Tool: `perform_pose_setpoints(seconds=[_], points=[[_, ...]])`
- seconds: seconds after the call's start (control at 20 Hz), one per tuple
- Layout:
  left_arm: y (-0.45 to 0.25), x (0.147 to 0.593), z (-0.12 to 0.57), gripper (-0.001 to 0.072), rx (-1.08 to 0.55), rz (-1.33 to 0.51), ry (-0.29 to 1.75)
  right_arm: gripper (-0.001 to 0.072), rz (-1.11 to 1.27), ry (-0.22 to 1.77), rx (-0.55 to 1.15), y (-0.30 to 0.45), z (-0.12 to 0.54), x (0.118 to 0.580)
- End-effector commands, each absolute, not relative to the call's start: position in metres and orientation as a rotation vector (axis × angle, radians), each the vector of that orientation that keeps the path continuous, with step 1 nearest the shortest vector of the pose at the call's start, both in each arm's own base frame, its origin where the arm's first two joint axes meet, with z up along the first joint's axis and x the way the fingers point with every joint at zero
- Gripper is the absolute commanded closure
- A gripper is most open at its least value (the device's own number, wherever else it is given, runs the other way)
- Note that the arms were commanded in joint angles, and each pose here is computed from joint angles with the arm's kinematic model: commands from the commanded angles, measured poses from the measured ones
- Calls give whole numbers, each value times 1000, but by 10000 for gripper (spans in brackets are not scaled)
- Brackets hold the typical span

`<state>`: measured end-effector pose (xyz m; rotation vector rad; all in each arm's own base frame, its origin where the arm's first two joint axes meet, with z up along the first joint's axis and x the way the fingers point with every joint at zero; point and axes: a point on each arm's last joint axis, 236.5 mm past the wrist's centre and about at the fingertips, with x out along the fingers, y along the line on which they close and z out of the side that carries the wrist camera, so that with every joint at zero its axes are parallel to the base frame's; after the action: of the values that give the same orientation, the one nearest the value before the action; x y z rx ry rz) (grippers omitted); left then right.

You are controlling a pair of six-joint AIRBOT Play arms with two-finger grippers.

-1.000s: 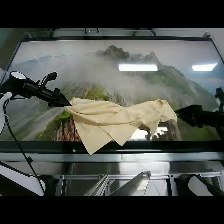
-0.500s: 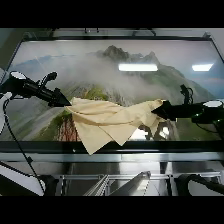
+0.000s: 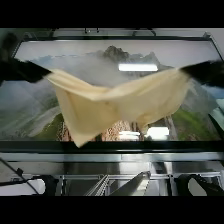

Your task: Fold the shirts.

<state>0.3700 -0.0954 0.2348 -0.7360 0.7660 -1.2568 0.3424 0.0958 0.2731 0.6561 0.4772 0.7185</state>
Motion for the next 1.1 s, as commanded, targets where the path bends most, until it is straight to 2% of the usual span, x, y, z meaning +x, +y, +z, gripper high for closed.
perform_pose_setpoints(seconds=[0.0, 0.15, 0.25, 0.4, 0.55, 0.7, 0.85, 0.95, 1.05], points=[[-96, 285, 385, 686, -548, -1387, 313, 689, 669, 55, 507, 85, 410, 271], [-128, 205, 445, 683, -203, -1272, 153, 689, 545, -173, 360, 95, 463, 219], [-145, 175, 468, 681, -52, -1131, 92, 689, 482, -298, 276, 109, 489, 187], [-141, 178, 469, 680, 22, -1001, 127, 689, 437, -306, 214, 117, 497, 175], [-105, 235, 439, 678, -94, -934, 281, 689, 473, -116, 311, 92, 459, 219], [-100, 317, 349, 677, -166, -945, 606, 689, 495, 68, 507, 48, 389, 281], [-139, 385, 209, 677, -169, -1022, 1016, 688, 519, 285, 732, 38, 272, 346], [-152, 414, 97, 677, -146, -989, 1283, 688, 434, 415, 785, 36, 175, 388], [-148, 429, -2, 674, -136, -936, 1492, 688, 336, 547, 760, 34, 84, 425]])
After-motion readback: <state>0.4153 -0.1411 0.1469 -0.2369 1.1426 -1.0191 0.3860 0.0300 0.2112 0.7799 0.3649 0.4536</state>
